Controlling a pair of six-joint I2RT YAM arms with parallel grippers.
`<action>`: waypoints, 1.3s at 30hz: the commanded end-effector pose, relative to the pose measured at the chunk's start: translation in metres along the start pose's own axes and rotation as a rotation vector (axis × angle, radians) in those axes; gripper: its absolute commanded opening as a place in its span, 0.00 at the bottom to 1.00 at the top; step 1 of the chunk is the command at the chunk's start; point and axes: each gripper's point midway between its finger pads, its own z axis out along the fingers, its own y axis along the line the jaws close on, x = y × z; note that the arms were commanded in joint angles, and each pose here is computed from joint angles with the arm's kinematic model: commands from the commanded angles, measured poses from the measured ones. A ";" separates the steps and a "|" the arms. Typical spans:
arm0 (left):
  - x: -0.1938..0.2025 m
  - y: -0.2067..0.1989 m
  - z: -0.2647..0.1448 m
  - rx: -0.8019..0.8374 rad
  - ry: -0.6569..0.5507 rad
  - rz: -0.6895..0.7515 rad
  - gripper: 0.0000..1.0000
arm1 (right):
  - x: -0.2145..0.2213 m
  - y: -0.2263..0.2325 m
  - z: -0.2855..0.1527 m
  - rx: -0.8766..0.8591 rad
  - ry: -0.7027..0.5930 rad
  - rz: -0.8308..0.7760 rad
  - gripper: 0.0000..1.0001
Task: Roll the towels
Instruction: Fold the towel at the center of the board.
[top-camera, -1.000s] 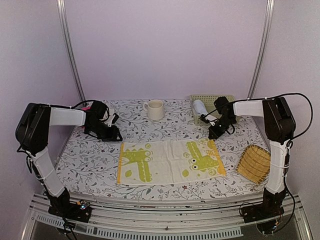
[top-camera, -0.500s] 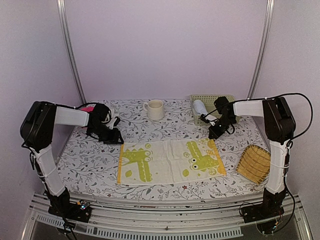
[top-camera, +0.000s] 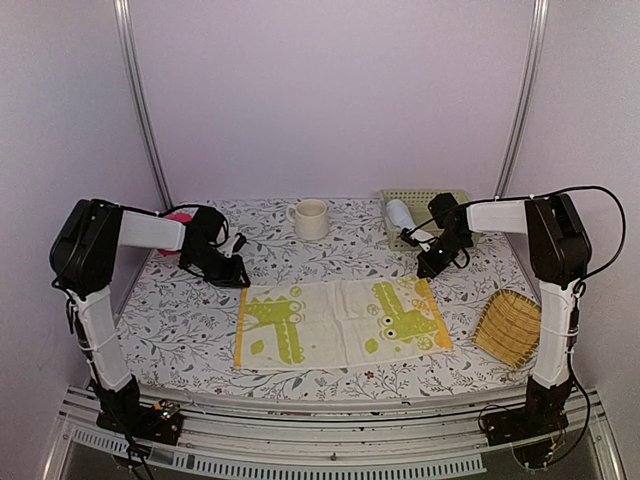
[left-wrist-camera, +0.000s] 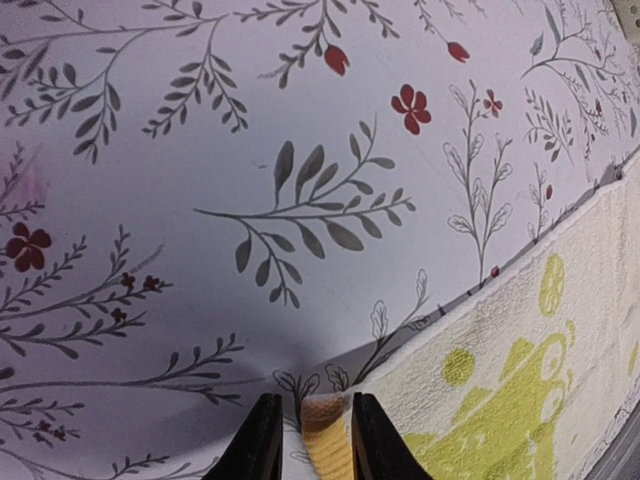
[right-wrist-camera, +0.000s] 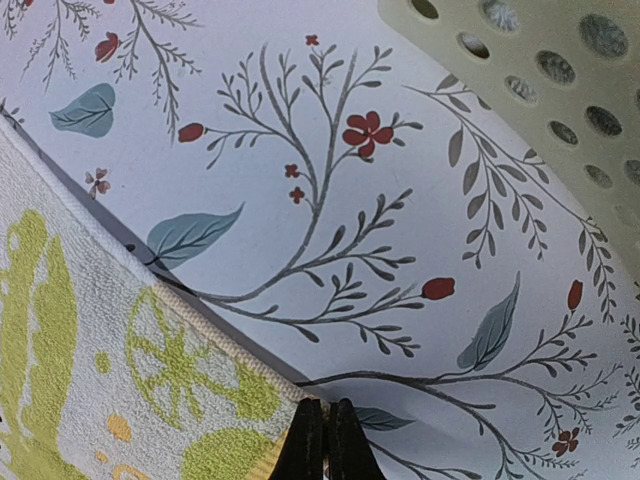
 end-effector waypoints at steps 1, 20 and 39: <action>-0.001 -0.002 0.004 -0.006 0.013 0.011 0.24 | 0.029 -0.001 0.015 0.010 0.090 0.012 0.03; -0.002 -0.004 0.010 0.000 0.026 0.024 0.00 | 0.023 -0.008 0.007 0.006 0.062 0.027 0.02; -0.059 -0.027 -0.055 -0.019 -0.199 0.101 0.00 | -0.025 -0.042 -0.073 -0.007 -0.201 0.047 0.02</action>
